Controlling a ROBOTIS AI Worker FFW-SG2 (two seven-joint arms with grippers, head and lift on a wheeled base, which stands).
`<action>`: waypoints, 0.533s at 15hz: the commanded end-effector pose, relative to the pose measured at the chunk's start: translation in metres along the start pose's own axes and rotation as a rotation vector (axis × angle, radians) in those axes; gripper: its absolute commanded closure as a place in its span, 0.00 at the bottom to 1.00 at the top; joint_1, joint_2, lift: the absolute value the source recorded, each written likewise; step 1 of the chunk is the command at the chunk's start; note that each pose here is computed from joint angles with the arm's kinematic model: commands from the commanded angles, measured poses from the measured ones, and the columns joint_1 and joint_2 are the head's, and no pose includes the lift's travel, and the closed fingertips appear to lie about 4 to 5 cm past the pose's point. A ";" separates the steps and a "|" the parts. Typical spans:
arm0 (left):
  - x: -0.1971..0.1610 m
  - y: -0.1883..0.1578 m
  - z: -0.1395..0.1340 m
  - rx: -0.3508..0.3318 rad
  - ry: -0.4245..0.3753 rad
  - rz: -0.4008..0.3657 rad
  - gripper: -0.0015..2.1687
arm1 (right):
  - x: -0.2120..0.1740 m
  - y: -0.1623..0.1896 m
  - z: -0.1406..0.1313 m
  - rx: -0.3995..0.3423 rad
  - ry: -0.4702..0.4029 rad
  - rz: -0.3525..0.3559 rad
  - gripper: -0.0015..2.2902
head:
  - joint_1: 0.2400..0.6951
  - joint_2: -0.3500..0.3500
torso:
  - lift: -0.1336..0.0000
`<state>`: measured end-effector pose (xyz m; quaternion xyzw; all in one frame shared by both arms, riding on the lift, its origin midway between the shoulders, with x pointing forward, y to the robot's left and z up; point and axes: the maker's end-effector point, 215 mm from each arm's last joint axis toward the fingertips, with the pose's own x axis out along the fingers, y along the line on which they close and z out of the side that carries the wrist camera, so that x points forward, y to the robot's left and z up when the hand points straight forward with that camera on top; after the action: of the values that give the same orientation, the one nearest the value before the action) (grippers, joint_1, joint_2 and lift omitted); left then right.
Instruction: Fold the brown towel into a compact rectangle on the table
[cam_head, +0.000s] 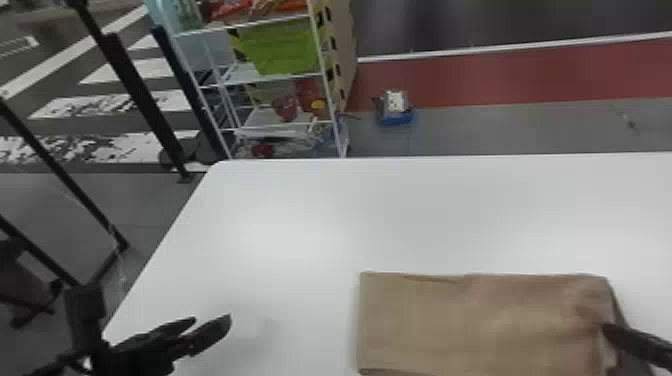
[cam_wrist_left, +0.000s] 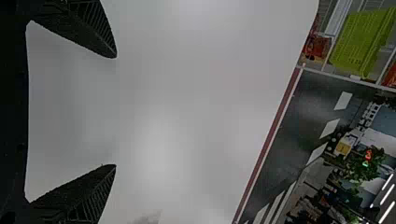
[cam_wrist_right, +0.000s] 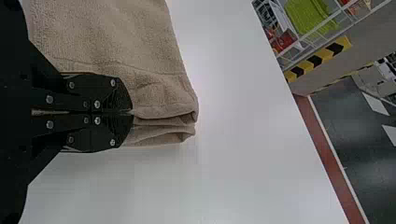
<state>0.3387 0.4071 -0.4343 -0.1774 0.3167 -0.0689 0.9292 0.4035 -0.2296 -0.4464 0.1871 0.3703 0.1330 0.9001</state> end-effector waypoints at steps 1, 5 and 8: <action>-0.002 -0.001 0.000 0.000 0.000 0.001 0.02 | -0.001 0.003 -0.007 0.011 0.019 0.005 0.17 | 1.00 0.88 | 0.07; -0.003 0.001 0.001 0.000 -0.001 0.008 0.02 | -0.027 0.005 0.012 0.056 -0.063 0.044 0.02 | 1.00 0.90 | 0.07; -0.003 0.000 0.002 0.000 -0.005 0.005 0.02 | -0.039 0.001 0.033 0.058 -0.118 0.047 0.02 | 1.00 0.87 | 0.07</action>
<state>0.3373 0.4092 -0.4311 -0.1746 0.3155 -0.0658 0.9304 0.3964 -0.2449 -0.4093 0.2287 0.3279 0.1347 0.9067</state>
